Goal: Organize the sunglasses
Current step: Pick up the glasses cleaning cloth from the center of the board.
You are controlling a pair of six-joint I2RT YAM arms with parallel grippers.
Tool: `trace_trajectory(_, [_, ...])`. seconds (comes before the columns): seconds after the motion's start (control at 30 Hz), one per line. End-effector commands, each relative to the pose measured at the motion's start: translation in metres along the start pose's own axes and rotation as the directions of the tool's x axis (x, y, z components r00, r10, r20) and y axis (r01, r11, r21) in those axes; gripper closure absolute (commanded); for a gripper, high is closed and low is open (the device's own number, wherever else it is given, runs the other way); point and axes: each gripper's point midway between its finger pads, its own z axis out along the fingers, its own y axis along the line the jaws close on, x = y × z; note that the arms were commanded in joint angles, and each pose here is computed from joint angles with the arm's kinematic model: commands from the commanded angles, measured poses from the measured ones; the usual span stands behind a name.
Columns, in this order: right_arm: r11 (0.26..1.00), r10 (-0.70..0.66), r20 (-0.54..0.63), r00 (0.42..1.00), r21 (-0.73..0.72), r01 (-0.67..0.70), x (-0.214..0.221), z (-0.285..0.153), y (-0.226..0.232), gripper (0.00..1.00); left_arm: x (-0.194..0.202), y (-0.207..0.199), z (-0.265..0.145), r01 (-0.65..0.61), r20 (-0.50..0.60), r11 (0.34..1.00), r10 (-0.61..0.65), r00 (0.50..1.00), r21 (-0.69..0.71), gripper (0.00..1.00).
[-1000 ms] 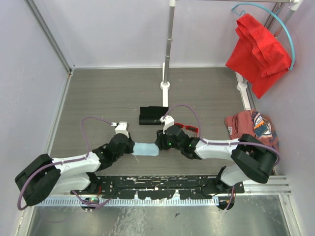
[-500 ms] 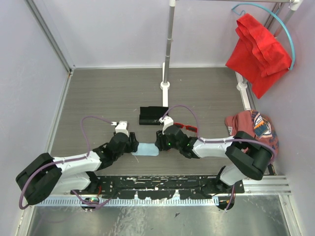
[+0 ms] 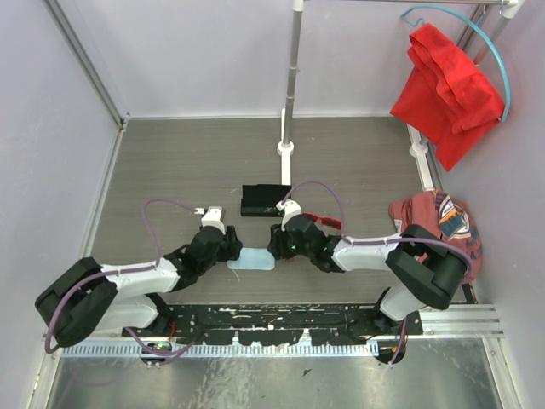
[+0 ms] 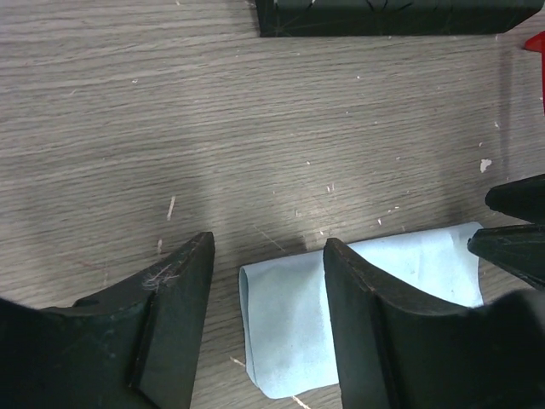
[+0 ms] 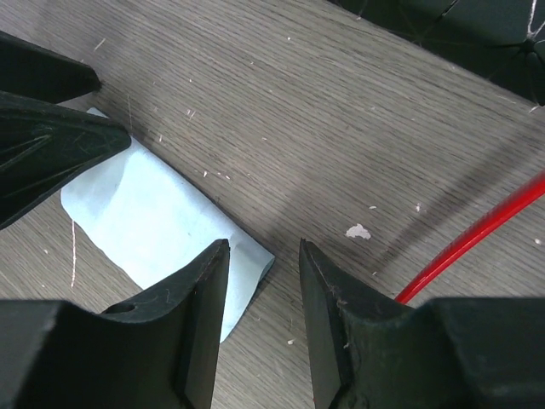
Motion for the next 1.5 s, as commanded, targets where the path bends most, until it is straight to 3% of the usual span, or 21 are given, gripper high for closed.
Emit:
trace_trajectory(0.0, [0.999, 0.024, 0.069, 0.997, -0.047, -0.021, -0.026, 0.003, 0.014, 0.55, -0.008, -0.012, 0.006, 0.009, 0.013, 0.999, -0.009, 1.0, 0.043, 0.42])
trace_trajectory(0.13, [0.999, 0.026, 0.068, 0.997, -0.049, -0.023, -0.025, 0.003, 0.013, 0.56, -0.005, -0.014, 0.007, 0.017, 0.005, 0.998, -0.018, 1.0, 0.057, 0.51])
trace_trajectory(0.43, [0.998, 0.028, 0.066, 0.997, -0.052, -0.024, -0.025, 0.004, 0.013, 0.56, 0.009, -0.005, 0.007, 0.022, -0.035, 0.999, -0.021, 0.999, 0.024, 0.61])
trace_trajectory(1.1, [0.998, 0.029, 0.068, 0.997, -0.052, -0.026, -0.026, 0.003, 0.013, 0.56, 0.004, 0.006, -0.006, 0.022, -0.004, 1.0, -0.022, 1.0, -0.002, 0.53])
trace_trajectory(1.47, [0.998, 0.029, 0.068, 0.997, -0.051, -0.026, -0.026, 0.003, 0.012, 0.56, 0.007, 0.004, -0.004, 0.027, -0.011, 1.0, -0.027, 1.0, 0.005, 0.61])
